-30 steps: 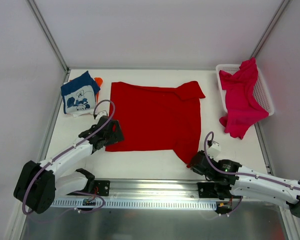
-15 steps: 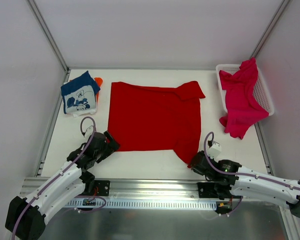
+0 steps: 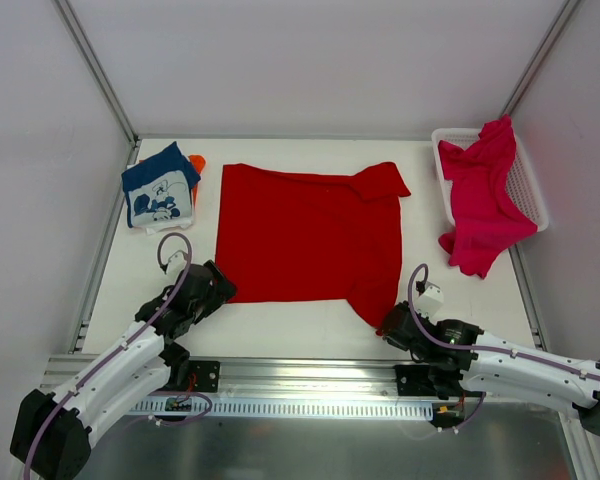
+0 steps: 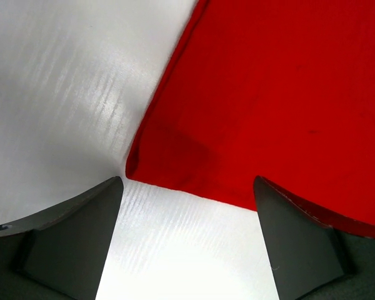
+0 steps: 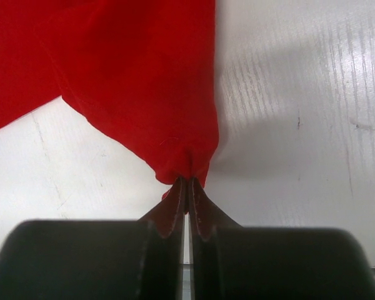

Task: Fold and stack the t-shirts
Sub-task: Flatten out the tshirt

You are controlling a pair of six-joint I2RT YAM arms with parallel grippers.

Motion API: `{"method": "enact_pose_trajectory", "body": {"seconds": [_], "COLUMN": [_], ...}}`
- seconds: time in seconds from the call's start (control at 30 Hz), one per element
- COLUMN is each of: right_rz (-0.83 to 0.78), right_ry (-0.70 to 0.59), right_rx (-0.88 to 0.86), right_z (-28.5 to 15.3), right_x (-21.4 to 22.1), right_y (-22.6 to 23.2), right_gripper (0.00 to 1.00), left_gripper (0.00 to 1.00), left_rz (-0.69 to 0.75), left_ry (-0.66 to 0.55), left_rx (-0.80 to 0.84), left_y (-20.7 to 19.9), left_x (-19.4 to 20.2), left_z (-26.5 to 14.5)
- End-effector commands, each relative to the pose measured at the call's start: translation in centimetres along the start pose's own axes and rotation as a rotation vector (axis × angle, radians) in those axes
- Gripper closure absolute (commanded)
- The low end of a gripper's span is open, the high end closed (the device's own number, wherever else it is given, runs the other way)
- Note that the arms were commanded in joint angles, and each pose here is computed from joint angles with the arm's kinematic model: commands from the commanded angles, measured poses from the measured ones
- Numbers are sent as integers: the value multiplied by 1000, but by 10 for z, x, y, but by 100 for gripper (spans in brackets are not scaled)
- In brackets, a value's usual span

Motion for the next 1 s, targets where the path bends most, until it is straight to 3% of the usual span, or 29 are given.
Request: {"method": "enact_pose_trajectory", "body": {"seconds": [0.0,0.1,0.2,0.33,0.63,0.73,0.77,0.87,0.97], "right_rz": [-20,-19,-20,-25,-23,-24,-25,-24,-31], "right_ry": [-22,-18,-21,-21,-22,-21,-20,-21,-32], "right_rx": [23,21,22,30,30,30,33,32,33], "right_z": [1,2,3,4,5,6,7,7,7], "right_x": [-3,-1,-1,0,0,1,2,2,0], "right_y": [-6,-6,-6,-8,-8,-8,-8,-8,-8], "right_gripper": [100,100,100,100,100,100,100,100,100], "left_gripper": [13,19,38,51,61,74,84,100,100], "left_rz": [32,30,33,40,46,45,43,46,50], "left_ry": [14,5,1,5,1,-1,-2,1,4], "left_rx": [-135,-135,-142,-145,-152,-153,-157,-165,-166], "left_y": [32,31,31,30,30,30,30,30,30], "left_x": [11,10,8,8,7,7,7,7,7], "left_z": [4,5,6,7,9,9,10,10,10]}}
Point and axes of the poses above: each gripper's point midway between its finger pads, its own z axis out along the fingers, its own y axis along the line the jaws close on, x = y × z, the point moved 3 cm from there along -z, back along the fingers, and after that the axes turned 2 degrees about z, right-handed, at the moved point
